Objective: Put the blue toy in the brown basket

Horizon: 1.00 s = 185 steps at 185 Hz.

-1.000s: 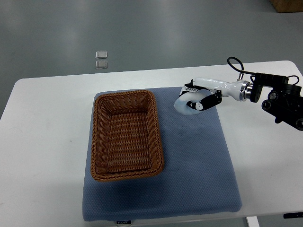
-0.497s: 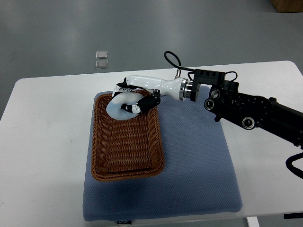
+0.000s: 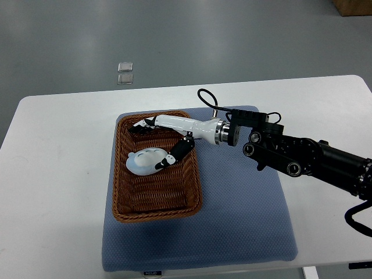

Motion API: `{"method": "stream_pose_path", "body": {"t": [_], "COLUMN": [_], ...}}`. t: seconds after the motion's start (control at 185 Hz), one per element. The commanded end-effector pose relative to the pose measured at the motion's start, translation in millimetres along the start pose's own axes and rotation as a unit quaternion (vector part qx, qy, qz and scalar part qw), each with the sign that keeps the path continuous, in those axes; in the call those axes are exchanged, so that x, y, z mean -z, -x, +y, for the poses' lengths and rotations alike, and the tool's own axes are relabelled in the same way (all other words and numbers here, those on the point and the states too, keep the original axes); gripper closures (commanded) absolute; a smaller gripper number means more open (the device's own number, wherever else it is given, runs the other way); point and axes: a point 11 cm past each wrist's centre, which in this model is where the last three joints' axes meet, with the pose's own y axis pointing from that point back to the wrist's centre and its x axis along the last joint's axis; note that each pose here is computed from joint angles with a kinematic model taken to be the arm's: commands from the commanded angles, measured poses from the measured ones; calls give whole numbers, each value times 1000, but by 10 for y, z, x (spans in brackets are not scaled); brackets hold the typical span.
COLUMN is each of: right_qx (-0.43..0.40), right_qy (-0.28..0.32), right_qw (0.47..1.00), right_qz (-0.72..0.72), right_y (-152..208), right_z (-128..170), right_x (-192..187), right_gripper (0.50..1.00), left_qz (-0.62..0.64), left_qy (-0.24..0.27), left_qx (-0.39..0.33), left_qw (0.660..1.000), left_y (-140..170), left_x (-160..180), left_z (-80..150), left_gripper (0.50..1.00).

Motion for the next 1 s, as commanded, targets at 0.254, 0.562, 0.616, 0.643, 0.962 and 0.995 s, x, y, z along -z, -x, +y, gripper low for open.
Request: {"method": "stream_pose_path", "body": {"t": [0.254,0.562,0.616,0.643,0.962,0.995], "right_qx": [-109,-254,-269,-276,-295,-296], "right_qy": [5,33,34,37,28,28], "right_qw": [960,811,795,789,779,779], "right_qz": [-257,-526,-543,-547,-552,-552], "right_y": [-725,-664,-638,-626,-656,-656], "right_z": [561,1195,1230,1253,1258,1254], "right_x": [-206,-999,-1059,-1089,-1102,-1098], "right_gripper": [603,599,589,587,585,587], "left_qz": [-1,-1,1,0,-1,-1], "left_qy": [0,0,0,0,0,0], "left_qx": [0,0,0,0,0,0], "left_qw": [1000,1000,1000,1000,1000,1000], "left_y": [0,0,0,0,0,0], "left_x": [3,3,2,3,3,3], "left_z": [0,0,0,0,0,0], "left_gripper": [500,500,500,500,500,500]}}
